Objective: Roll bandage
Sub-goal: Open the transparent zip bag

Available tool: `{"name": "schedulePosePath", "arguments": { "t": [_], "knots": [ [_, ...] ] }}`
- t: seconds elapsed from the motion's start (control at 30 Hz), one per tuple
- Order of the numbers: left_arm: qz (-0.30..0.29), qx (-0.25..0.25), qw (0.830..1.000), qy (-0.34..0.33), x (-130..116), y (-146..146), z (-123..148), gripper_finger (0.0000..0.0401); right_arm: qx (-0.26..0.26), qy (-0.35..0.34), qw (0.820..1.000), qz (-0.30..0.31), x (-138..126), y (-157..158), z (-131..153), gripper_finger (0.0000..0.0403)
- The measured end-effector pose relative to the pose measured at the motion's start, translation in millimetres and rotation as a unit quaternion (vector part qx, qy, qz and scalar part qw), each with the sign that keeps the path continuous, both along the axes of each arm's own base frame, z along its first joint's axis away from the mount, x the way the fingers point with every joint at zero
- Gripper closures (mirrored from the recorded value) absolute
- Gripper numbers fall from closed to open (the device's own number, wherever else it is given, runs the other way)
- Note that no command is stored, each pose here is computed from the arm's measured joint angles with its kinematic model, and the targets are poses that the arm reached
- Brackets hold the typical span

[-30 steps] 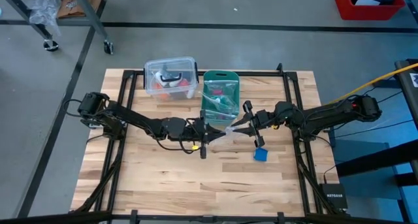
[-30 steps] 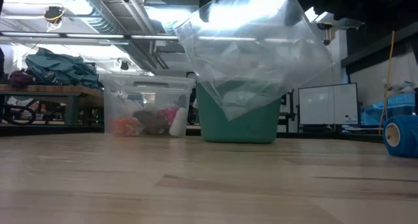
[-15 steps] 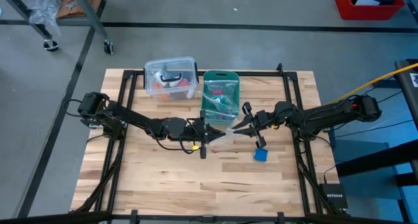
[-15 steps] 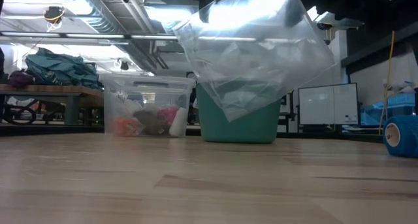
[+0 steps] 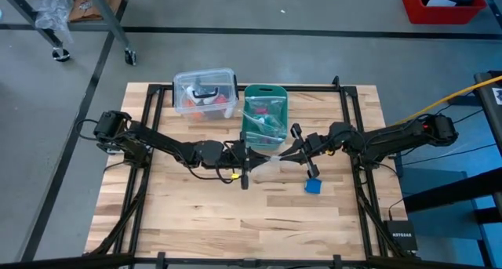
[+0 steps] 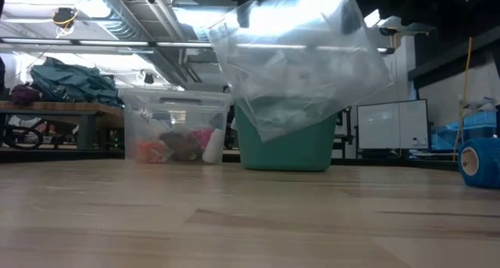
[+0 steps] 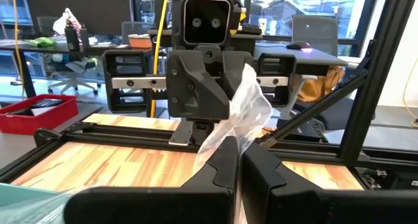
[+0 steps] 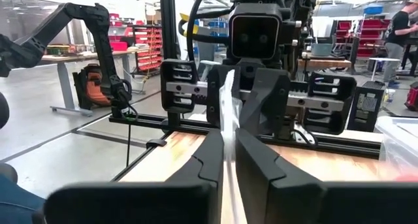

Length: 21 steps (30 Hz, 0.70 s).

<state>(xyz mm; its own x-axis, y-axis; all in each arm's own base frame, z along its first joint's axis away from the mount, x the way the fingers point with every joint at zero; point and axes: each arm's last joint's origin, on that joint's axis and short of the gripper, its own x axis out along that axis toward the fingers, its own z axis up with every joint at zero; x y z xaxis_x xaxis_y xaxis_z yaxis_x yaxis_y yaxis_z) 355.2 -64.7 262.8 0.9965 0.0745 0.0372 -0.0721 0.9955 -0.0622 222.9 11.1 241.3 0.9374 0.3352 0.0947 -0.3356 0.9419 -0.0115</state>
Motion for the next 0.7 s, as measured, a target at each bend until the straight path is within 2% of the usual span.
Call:
{"name": "schedulePosePath", "arguments": {
  "t": [0.27,0.43,0.57,0.7],
  "knots": [
    [-0.002,0.0,1.0,0.001,-0.2,-2.4,-0.7,0.0401,0.0,0.03,1.0,0.0,0.4,0.0,-5.8,0.0378],
    [-0.01,-0.041,0.999,-0.002,-0.7,-5.2,-0.6,0.0395,0.001,0.029,1.0,-0.01,0.5,-0.6,-5.5,0.0378],
    [-0.016,-0.077,0.997,-0.007,-0.8,-5.5,0.2,0.0366,0.001,0.016,1.0,-0.016,0.5,-1.1,-2.9,0.0378],
    [-0.017,-0.085,0.996,-0.013,-0.9,-5.6,1.2,0.0317,0.002,0.012,1.0,-0.019,0.5,-1.2,-2.3,0.0378]
  ]
}}
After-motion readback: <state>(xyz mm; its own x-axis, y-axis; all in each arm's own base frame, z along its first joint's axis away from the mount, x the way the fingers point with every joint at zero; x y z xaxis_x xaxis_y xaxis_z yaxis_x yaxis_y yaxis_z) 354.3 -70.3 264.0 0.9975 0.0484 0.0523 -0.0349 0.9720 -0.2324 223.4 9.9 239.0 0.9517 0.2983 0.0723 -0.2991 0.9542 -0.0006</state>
